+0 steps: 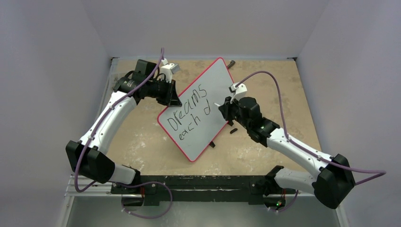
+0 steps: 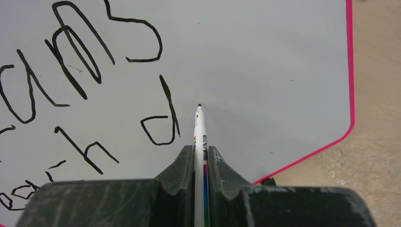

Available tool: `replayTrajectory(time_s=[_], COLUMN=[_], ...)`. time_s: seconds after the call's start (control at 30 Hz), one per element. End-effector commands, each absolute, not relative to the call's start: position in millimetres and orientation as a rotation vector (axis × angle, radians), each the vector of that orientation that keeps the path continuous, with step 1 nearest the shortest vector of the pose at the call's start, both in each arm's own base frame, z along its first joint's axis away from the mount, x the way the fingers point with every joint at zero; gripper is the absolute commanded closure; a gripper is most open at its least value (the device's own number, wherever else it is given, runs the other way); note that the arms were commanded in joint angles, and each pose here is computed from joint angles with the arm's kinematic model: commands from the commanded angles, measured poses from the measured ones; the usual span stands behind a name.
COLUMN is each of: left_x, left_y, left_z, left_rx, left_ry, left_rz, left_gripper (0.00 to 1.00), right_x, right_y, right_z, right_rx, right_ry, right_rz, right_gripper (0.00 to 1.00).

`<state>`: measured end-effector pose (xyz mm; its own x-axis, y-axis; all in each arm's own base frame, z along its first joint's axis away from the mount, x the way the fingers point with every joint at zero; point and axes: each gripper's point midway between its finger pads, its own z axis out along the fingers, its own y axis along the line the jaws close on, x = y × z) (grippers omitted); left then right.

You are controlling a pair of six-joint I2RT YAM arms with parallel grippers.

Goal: Write a sentence on the whiteboard

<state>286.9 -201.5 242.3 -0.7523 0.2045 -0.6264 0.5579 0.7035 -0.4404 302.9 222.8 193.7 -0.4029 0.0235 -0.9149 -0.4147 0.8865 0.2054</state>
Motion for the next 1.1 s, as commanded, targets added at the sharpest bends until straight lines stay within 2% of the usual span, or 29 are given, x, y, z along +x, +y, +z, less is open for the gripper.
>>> replayTrajectory(time_s=[0.0,0.67,1.07], left_x=[305.5,305.0,304.5], left_y=[-180.1,-180.4,-180.6], left_z=[235.3,235.8,236.1], left_rx=[0.617,0.618,0.619], left_ry=[2.339,2.338,2.337], left_rz=[-0.629,-0.629,-0.630], left_gripper=[1.00,1.00,1.00], right_x=[318.6,314.8,300.3], right_y=[227.8,245.0,246.0], right_z=[233.5,227.9,196.4], right_rx=[-0.239,-0.327,-0.367], right_ry=[1.827,1.837,1.909], right_rz=[0.505,0.571,0.603], right_gripper=[1.00,1.00,1.00])
